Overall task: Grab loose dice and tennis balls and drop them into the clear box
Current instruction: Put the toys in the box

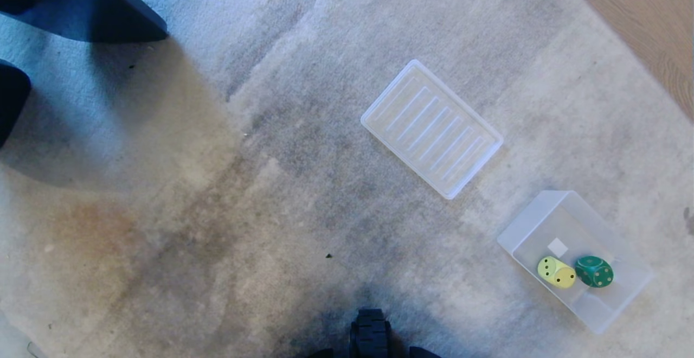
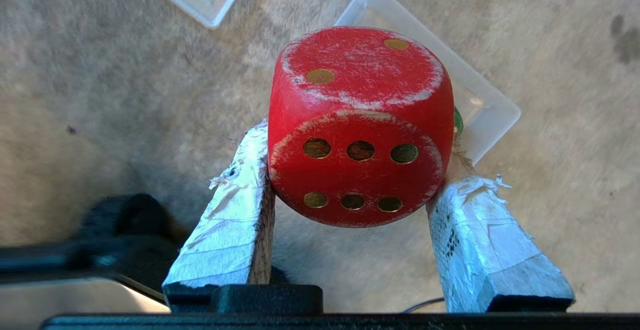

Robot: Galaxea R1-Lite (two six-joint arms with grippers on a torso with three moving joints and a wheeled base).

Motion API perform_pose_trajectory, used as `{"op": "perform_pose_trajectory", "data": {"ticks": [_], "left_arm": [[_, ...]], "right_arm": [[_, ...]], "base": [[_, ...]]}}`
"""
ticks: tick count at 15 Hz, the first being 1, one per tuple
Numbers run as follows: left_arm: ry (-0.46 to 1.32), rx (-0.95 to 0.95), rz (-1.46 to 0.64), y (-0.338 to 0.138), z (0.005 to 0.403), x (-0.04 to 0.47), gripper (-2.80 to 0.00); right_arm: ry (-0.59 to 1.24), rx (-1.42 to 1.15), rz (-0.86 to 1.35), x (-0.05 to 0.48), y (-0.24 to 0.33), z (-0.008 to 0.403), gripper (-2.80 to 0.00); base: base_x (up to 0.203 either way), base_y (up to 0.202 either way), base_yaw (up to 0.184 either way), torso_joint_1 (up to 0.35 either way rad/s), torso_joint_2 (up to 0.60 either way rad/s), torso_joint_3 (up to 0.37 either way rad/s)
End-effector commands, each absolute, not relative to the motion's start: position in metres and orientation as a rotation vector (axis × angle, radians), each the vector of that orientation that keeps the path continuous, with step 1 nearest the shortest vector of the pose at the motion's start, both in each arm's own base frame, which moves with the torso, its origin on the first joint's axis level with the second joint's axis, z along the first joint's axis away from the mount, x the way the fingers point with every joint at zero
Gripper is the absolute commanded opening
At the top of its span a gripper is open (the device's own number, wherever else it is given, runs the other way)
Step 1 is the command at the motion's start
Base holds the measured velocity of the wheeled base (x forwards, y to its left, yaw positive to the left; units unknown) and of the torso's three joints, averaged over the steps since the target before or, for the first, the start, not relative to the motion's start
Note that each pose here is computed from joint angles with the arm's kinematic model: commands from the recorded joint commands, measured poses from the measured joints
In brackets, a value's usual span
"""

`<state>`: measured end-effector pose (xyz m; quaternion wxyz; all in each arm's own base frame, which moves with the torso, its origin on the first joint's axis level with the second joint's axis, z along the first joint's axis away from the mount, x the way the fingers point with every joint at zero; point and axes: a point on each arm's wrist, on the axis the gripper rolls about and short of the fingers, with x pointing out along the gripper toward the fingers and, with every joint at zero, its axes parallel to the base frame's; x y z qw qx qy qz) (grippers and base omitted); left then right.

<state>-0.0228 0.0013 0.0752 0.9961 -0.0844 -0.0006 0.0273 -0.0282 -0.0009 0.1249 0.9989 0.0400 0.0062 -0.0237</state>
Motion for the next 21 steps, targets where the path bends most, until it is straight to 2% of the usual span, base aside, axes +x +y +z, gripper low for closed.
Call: {"op": "perform_pose_trajectory", "data": {"ticks": [1, 4, 8, 13, 17, 20, 21], "left_arm": [[-0.002, -0.17, 0.055, 0.001, 0.075, -0.023, -2.8], [-0.002, -0.17, 0.055, 0.001, 0.075, -0.023, -2.8], [-0.002, -0.17, 0.055, 0.001, 0.075, -0.023, -2.8], [-0.002, -0.17, 0.055, 0.001, 0.075, -0.023, -2.8], [-0.002, -0.17, 0.055, 0.001, 0.075, -0.023, -2.8], [-0.002, -0.17, 0.055, 0.001, 0.075, -0.023, -2.8], [-0.002, -0.17, 0.055, 0.001, 0.075, -0.023, -2.8]], "right_arm": [[0.117, 0.107, -0.061, -0.01, -0.001, 0.154, -2.8], [0.316, 0.164, -0.143, 0.037, -0.003, 0.18, -2.8], [0.446, 0.221, -0.299, 0.121, -0.011, 0.179, -2.8], [0.621, 0.323, -0.452, 0.188, -0.02, 0.134, -2.8], [0.643, 0.453, -0.511, 0.23, -0.023, 0.097, -2.8], [0.573, 0.519, -0.522, 0.252, -0.027, 0.083, -2.8], [0.547, 0.555, -0.503, 0.254, -0.028, 0.084, -0.7]], "base": [[0.0, 0.0, 0.0, 0.0, 0.0, 0.0], [0.0, 0.0, 0.0, 0.0, 0.0, 0.0], [0.0, 0.0, 0.0, 0.0, 0.0, 0.0], [0.0, 0.0, 0.0, 0.0, 0.0, 0.0], [0.0, 0.0, 0.0, 0.0, 0.0, 0.0], [0.0, 0.0, 0.0, 0.0, 0.0, 0.0], [0.0, 0.0, 0.0, 0.0, 0.0, 0.0]]}}
